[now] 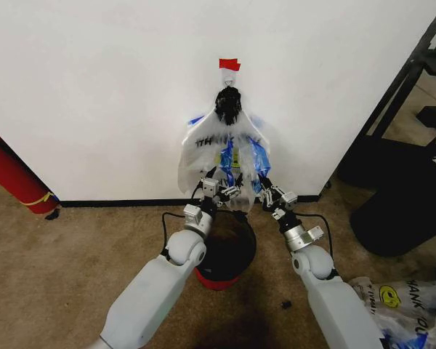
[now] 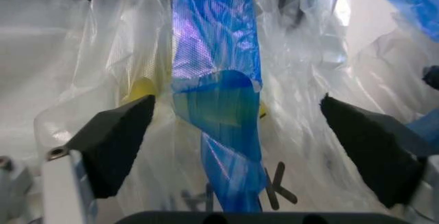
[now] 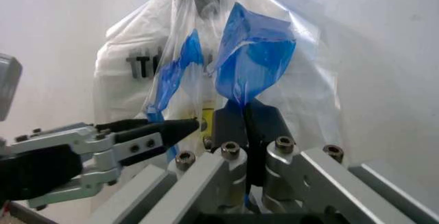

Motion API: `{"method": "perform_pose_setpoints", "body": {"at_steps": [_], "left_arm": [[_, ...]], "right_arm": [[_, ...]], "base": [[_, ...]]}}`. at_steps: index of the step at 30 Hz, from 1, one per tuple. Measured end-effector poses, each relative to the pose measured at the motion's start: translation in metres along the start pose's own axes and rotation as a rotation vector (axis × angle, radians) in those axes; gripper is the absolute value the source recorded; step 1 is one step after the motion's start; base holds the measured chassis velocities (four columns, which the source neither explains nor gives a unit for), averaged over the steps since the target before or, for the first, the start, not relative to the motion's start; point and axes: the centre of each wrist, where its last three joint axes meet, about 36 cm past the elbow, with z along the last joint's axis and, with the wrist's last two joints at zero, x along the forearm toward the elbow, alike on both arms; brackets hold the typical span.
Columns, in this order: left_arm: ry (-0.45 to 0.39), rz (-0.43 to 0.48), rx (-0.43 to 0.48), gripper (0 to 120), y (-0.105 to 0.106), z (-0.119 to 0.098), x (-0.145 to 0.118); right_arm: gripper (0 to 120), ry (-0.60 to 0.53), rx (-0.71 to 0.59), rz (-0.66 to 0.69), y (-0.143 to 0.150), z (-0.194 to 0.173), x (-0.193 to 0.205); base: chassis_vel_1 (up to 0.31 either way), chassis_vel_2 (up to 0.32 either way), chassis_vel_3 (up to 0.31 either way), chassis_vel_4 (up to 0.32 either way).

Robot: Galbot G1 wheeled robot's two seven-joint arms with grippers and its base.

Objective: Pick up the garbage bag from the wall and place it over the trash bin.

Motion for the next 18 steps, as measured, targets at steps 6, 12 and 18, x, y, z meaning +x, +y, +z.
{"method": "perform_pose_setpoints", "body": {"at_steps": [6, 12, 18], "left_arm": [[0.011, 0.008, 0.033, 66, 0.0021, 0.0045, 0.0030], [0.016, 0.000, 0.077, 44, 0.0013, 0.0058, 0.0048], [0.014, -0.006, 0.079, 25, 0.0030, 0.0058, 0.0089]], "right_arm": [[0, -0.002, 0.002, 0.003, -0.0014, -0.0007, -0.0003], [0, 0.000, 0.006, 0.003, -0.0035, -0.0008, 0.0002], [0, -0.001, 0.008, 0.002, -0.0038, -0.0008, 0.0006]], "base": [[0.000, 0.000, 0.000, 0.000], [0.000, 0.000, 0.000, 0.000], [0.000, 0.000, 0.000, 0.000]]}}
